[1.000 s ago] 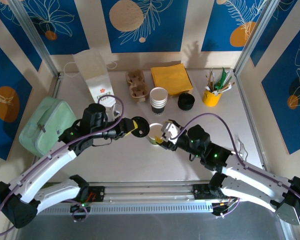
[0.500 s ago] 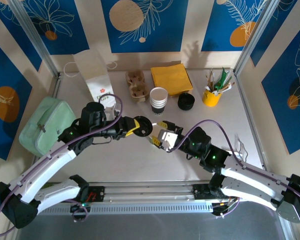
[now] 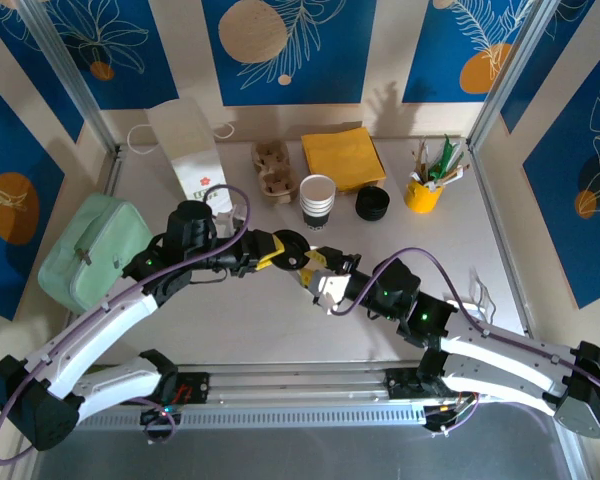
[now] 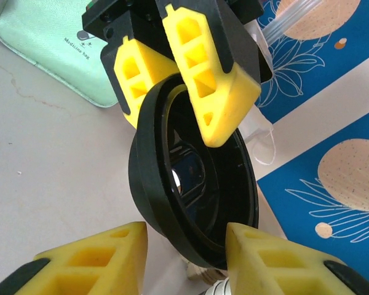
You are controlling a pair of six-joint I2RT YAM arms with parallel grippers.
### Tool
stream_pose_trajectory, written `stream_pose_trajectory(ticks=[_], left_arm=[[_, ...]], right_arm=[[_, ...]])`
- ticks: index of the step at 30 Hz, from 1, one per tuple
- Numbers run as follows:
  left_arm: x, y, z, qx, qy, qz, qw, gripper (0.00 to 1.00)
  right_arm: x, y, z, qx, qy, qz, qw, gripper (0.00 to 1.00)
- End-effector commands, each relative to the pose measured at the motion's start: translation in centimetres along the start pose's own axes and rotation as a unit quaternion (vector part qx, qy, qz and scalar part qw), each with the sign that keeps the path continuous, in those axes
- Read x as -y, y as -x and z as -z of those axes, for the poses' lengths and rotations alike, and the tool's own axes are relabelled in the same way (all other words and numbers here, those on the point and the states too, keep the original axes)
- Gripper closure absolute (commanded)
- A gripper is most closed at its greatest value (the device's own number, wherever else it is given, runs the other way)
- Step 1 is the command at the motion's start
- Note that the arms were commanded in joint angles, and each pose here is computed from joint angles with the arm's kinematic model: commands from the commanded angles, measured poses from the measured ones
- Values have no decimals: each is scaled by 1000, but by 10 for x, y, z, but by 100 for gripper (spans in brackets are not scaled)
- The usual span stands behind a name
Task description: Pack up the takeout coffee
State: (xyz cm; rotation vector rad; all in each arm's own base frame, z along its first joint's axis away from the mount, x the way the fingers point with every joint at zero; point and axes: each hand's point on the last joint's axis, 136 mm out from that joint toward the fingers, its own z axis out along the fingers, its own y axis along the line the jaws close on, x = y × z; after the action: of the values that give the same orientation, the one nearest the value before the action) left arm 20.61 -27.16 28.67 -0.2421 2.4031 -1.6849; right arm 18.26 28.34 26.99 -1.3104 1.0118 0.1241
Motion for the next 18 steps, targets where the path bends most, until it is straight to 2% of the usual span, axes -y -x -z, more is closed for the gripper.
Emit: stream_pose_trajectory(ticks=[1, 6, 10, 18], left_arm=[[12, 0, 2, -7, -22, -6, 1000, 83], [10, -1, 1, -10, -22, -5, 1000, 83], [8, -2, 1, -11, -19, -5, 1000, 82], [5, -1, -1, -10, -27, -3, 1000, 81]], right_arm=[[14, 12, -2, 12, -25, 17, 999, 63], [16, 14, -6, 9, -26, 21, 999, 66], [16, 14, -9, 3, -27, 28, 999, 73], [10, 12, -8, -7, -14, 34, 999, 75]])
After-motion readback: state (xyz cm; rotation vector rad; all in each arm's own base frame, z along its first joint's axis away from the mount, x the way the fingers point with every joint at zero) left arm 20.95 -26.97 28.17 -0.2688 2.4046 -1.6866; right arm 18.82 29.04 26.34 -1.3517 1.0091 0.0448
